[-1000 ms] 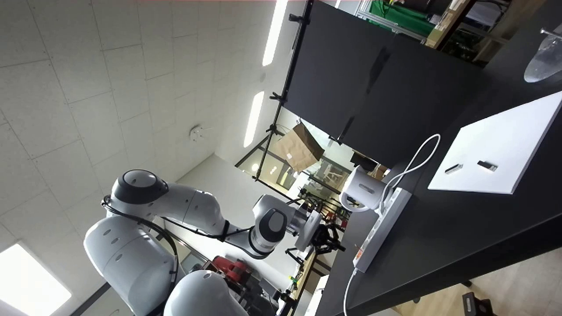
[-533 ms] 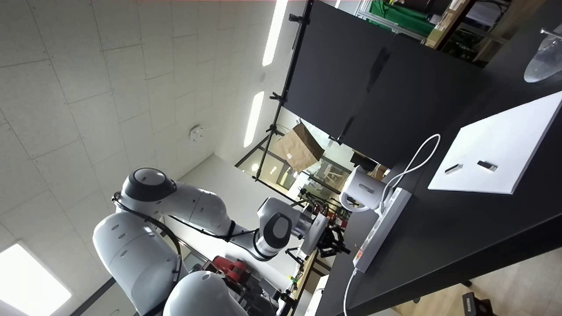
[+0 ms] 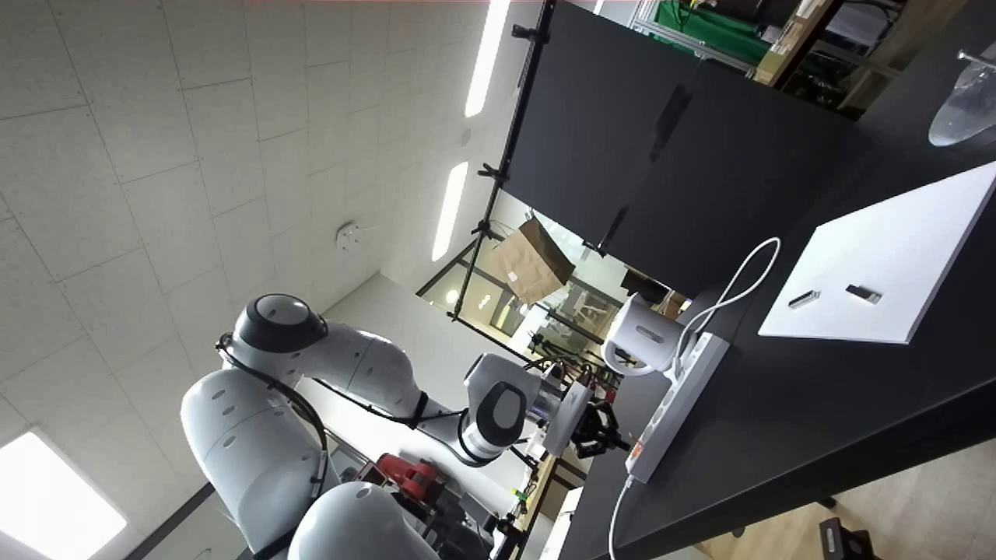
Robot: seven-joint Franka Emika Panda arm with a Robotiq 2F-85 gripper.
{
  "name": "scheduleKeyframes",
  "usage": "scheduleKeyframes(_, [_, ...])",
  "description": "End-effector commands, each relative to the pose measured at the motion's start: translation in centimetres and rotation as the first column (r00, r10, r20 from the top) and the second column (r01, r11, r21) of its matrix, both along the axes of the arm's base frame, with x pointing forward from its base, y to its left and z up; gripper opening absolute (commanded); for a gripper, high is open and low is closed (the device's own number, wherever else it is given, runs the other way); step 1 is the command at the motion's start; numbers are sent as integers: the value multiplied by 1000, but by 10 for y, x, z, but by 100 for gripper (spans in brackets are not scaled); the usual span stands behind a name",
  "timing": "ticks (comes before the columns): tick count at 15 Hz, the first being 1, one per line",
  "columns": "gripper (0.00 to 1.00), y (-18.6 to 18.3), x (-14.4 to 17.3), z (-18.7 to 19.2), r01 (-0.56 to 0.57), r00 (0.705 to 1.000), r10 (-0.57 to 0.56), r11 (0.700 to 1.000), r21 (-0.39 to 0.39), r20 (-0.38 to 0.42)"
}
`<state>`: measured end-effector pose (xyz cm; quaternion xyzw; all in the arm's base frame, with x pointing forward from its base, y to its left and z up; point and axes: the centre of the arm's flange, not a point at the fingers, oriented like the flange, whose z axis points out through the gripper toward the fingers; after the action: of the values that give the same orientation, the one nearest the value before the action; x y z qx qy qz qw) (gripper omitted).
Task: Switch off the extension cord
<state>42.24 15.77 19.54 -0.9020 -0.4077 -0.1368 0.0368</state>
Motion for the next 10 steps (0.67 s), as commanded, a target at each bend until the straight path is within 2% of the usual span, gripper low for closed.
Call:
scheduleKeyframes(1, [0,-6,9,-11,23,1000,-23,1000,13,4])
scheduleKeyframes(10, [0,1,13,-19,34,999,-34,999,27,8])
